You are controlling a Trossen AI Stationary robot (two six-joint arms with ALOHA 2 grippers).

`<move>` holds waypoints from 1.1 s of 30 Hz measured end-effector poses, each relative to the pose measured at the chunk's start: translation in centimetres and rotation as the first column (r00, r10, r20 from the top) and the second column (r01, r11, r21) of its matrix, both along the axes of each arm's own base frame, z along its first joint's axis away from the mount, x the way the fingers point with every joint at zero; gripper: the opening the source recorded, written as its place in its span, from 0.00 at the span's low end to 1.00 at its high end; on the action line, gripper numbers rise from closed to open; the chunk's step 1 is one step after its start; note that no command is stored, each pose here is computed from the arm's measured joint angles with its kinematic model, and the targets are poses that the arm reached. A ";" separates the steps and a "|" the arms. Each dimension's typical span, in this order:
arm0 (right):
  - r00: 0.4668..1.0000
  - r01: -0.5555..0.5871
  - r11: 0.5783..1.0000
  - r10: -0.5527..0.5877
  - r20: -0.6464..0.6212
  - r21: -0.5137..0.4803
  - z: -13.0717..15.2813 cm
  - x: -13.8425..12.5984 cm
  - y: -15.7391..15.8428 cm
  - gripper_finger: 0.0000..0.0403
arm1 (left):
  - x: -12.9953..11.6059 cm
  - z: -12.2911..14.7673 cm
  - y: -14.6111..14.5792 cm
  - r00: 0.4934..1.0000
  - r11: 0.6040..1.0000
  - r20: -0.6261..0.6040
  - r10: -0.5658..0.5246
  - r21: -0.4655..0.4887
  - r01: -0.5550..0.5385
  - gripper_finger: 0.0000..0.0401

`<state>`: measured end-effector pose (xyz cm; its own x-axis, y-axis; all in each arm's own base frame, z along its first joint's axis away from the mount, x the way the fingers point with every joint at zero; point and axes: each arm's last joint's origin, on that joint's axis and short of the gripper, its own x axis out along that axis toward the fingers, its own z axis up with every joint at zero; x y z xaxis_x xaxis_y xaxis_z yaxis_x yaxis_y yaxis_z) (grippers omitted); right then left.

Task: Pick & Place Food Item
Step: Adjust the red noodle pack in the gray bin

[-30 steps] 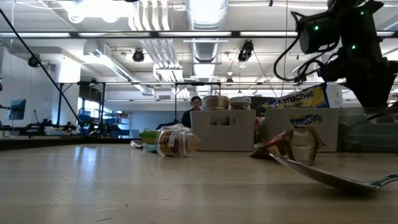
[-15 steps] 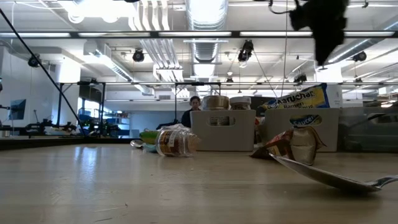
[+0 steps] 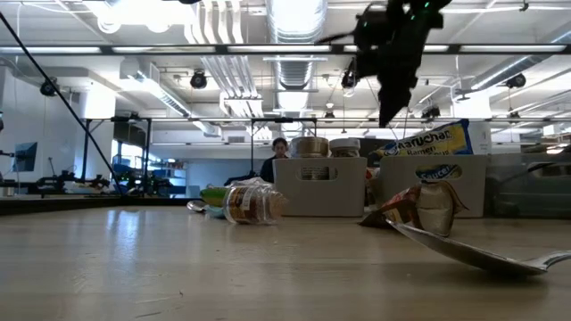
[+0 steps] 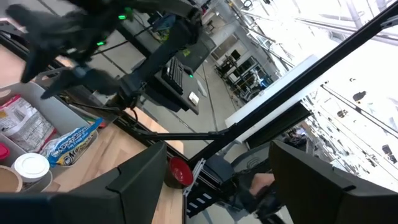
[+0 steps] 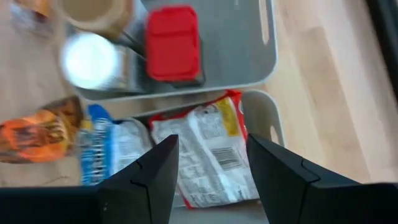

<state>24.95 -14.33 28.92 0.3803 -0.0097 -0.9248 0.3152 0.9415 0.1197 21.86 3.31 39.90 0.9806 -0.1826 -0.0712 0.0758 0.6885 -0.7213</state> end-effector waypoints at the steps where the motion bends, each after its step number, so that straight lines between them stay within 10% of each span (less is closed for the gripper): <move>1: 1.000 -0.001 1.000 0.001 -0.021 0.009 -0.7 0.2 -0.5 0.47 | 0.0 0.0 0.0 1.000 1.000 0.001 0.000 0.004 0.000 0.71; 33: 0.988 -0.066 0.995 0.076 -0.137 0.079 -7.8 3.1 -4.1 0.46 | 0.0 -0.6 0.1 0.998 0.999 -0.056 0.041 -0.003 -0.042 0.71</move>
<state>28.07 -18.40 21.09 0.2451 0.0829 -0.9660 0.2662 0.9523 0.1493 21.83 3.42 39.34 0.9819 -0.1423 -0.1250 0.0071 0.6870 -0.7267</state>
